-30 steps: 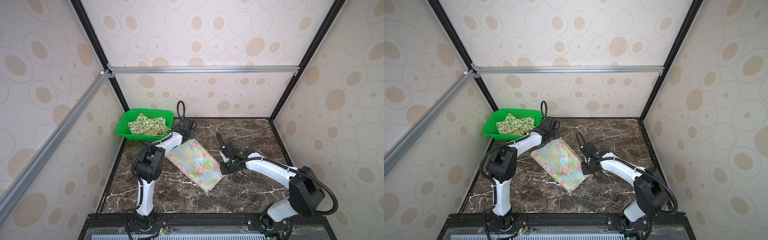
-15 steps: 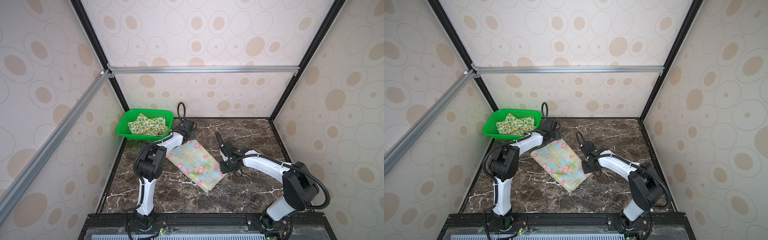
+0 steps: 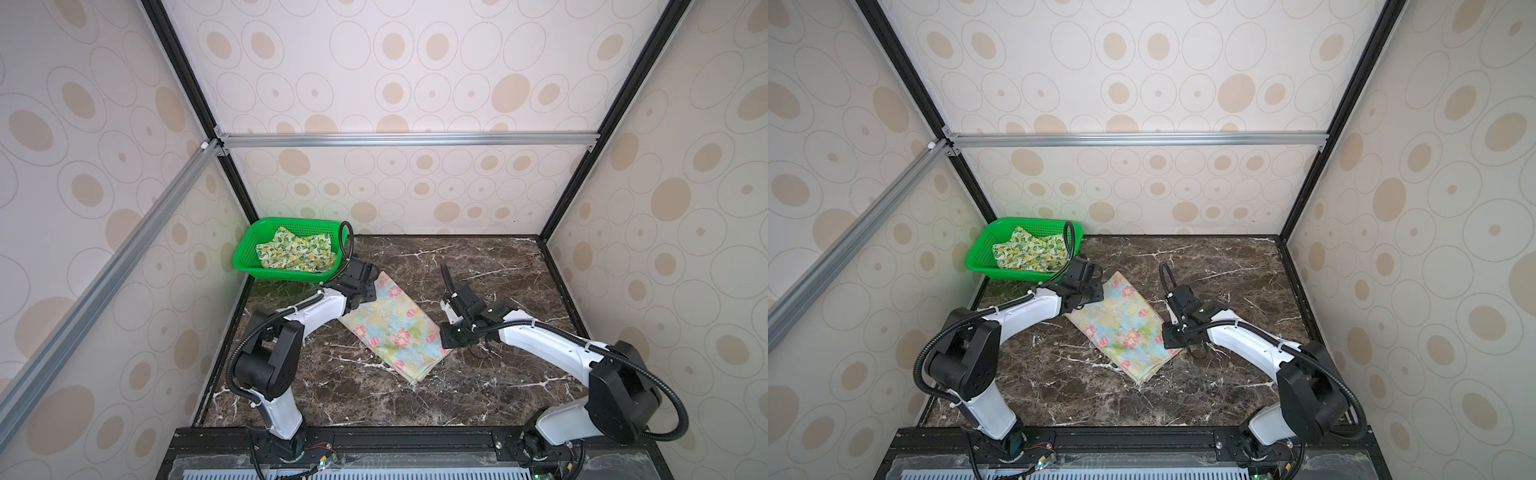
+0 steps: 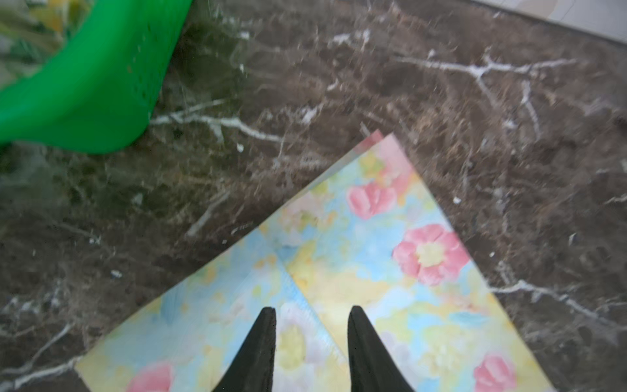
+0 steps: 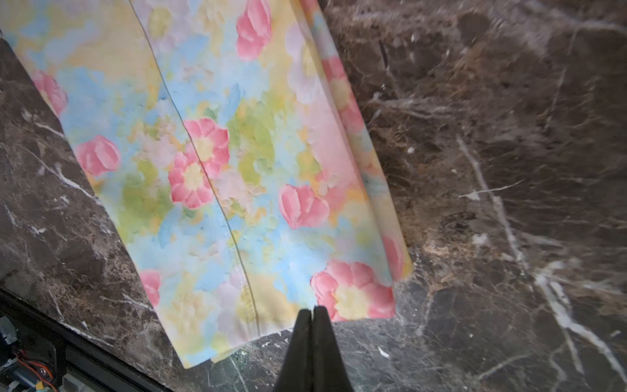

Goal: Fold and stack skirts
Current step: Rotate the skirt at the center of the table.

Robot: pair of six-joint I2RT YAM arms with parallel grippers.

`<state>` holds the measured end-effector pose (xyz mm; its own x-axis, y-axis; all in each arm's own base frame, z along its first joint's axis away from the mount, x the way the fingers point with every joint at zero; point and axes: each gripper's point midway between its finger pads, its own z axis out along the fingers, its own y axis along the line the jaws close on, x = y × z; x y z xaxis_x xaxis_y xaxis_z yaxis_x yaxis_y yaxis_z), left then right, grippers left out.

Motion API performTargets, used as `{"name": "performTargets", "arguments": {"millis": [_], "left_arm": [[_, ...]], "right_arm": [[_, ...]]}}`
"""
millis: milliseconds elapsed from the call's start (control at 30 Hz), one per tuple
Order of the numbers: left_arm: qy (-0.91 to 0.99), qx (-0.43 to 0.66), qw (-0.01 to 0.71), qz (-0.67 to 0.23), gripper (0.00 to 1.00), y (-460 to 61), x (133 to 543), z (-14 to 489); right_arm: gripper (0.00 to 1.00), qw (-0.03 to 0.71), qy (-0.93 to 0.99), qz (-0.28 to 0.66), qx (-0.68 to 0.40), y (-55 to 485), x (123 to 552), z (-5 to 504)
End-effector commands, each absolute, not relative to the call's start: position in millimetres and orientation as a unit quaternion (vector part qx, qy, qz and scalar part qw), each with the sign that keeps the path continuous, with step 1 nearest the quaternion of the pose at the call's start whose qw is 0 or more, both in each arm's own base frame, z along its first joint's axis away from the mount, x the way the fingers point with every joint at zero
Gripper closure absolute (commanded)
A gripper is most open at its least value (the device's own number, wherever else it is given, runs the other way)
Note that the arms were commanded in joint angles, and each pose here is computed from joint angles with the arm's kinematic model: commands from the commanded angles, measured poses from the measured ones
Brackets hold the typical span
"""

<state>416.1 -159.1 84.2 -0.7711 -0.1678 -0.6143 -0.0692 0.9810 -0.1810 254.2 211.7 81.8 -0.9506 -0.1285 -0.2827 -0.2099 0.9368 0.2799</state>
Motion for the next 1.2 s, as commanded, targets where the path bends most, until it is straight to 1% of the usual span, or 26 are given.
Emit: {"name": "performTargets", "arguments": {"millis": [0,167,433,567,700,800,933,1033,1167], "left_arm": [[0.938,-0.06,0.333,-0.078,0.66,-157.3,407.3,78.8],[0.947,-0.057,0.31,-0.062,0.68,-148.5,391.7,52.8],[0.956,-0.058,0.281,-0.054,0.69,-139.7,363.6,30.1],[0.96,-0.054,0.271,-0.045,0.7,-137.3,347.1,25.7],[0.964,-0.052,0.254,-0.051,0.7,-144.3,324.1,21.0],[0.966,-0.053,0.242,-0.072,0.7,-157.0,302.8,20.5],[0.965,-0.057,0.233,-0.105,0.7,-172.0,280.4,29.4],[0.961,-0.054,0.252,-0.098,0.68,-167.2,281.9,49.3],[0.957,-0.033,0.281,-0.059,0.66,-157.5,292.5,70.7]], "right_arm": [[1.0,0.128,0.975,0.168,-0.072,221.2,259.9,71.8],[1.0,0.12,0.981,0.139,-0.061,213.2,269.8,48.6],[1.0,0.106,0.989,0.078,-0.063,190.1,282.8,19.4],[1.0,0.103,0.991,0.045,-0.073,178.8,290.0,14.7],[1.0,0.108,0.99,0.021,-0.082,171.6,307.0,12.7],[1.0,0.125,0.987,0.014,-0.096,171.3,319.7,23.9],[1.0,0.149,0.981,0.044,-0.115,181.9,320.1,60.5],[1.0,0.155,0.978,0.073,-0.12,190.1,306.2,84.7],[1.0,0.141,0.976,0.121,-0.111,203.9,279.3,90.5]]}}
